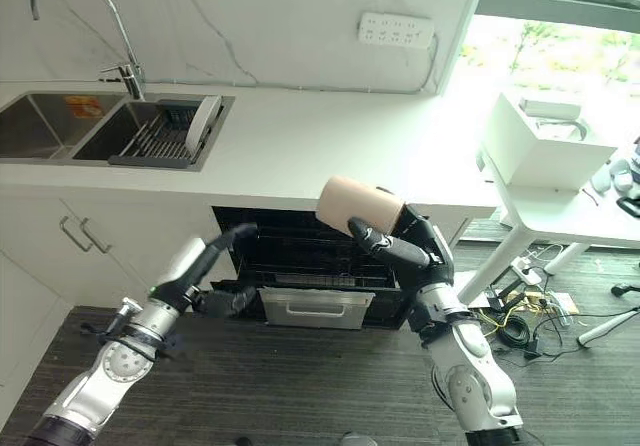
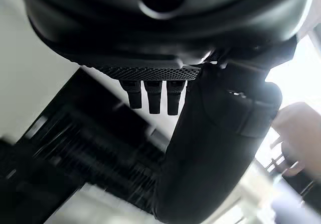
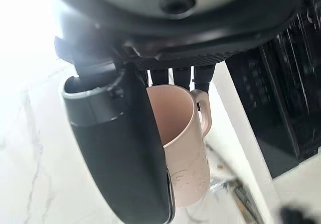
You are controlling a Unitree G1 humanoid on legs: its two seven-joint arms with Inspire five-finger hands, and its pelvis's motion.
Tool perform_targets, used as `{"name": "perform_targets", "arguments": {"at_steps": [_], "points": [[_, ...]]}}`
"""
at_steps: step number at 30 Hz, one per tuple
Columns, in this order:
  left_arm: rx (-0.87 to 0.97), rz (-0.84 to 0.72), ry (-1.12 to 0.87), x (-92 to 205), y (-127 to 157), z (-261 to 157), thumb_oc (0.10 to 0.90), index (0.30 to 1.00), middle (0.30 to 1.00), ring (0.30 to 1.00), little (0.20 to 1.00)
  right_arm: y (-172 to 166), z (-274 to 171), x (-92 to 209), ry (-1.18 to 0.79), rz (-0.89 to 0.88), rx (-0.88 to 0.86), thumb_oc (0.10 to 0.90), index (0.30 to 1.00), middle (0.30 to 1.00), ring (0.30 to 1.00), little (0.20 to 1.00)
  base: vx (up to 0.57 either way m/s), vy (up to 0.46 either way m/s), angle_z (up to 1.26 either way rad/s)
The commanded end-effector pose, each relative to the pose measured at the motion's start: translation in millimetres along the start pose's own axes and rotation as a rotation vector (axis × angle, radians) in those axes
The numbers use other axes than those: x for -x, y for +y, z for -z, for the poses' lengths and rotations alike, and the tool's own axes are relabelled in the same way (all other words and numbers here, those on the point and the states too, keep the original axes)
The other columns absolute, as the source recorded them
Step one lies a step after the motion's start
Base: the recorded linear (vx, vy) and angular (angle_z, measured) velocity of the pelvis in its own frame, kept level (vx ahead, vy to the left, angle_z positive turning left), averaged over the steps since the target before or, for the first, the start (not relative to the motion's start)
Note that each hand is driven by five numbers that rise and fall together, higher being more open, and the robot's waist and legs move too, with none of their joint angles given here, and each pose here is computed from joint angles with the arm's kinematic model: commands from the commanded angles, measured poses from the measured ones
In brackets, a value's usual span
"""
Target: Place the dishes in the dishwasher.
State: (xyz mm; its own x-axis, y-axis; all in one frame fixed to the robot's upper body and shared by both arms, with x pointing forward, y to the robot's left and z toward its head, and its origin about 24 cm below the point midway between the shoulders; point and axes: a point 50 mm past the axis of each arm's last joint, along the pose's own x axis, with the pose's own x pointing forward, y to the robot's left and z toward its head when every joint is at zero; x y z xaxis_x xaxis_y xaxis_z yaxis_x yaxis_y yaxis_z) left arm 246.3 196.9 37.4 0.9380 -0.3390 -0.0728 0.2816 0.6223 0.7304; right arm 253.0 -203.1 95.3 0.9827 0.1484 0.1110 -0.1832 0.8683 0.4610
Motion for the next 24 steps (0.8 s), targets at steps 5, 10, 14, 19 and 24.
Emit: {"name": "perform_targets", "arguments": {"at_steps": [5, 10, 14, 19, 24], "points": [[0.009, -0.089, -0.053, -31, 30, -18, 0.8, 0.9, 0.9, 0.9, 0.9, 44, -73, -8, -0.367, -0.28, 0.038, 0.4, 0.3, 0.3, 0.3, 0.3, 0.01, 0.009, -0.14], [-0.02, -0.12, -0.013, -38, 27, -11, 0.8, 0.9, 0.9, 0.9, 0.9, 48, -76, -9, -0.353, -0.292, 0.053, 0.4, 0.3, 0.3, 0.3, 0.3, 0.05, 0.009, -0.16], [0.014, -0.216, -0.06, -42, 42, -20, 0.8, 0.9, 0.9, 0.9, 0.9, 46, -73, -8, -0.326, -0.283, 0.074, 0.4, 0.3, 0.3, 0.3, 0.3, 0.09, -0.003, -0.06], [-0.011, -0.271, -0.123, -43, 53, -35, 0.8, 0.9, 0.9, 0.9, 0.9, 45, -75, -8, -0.322, -0.28, 0.092, 0.4, 0.3, 0.3, 0.3, 0.3, -0.01, -0.002, -0.08], [-0.118, -0.281, -0.09, -52, 60, -37, 0.8, 0.9, 0.9, 0.9, 0.9, 50, -78, -17, -0.328, -0.293, 0.112, 0.4, 0.3, 0.3, 0.3, 0.3, -0.09, -0.003, -0.01]]}}
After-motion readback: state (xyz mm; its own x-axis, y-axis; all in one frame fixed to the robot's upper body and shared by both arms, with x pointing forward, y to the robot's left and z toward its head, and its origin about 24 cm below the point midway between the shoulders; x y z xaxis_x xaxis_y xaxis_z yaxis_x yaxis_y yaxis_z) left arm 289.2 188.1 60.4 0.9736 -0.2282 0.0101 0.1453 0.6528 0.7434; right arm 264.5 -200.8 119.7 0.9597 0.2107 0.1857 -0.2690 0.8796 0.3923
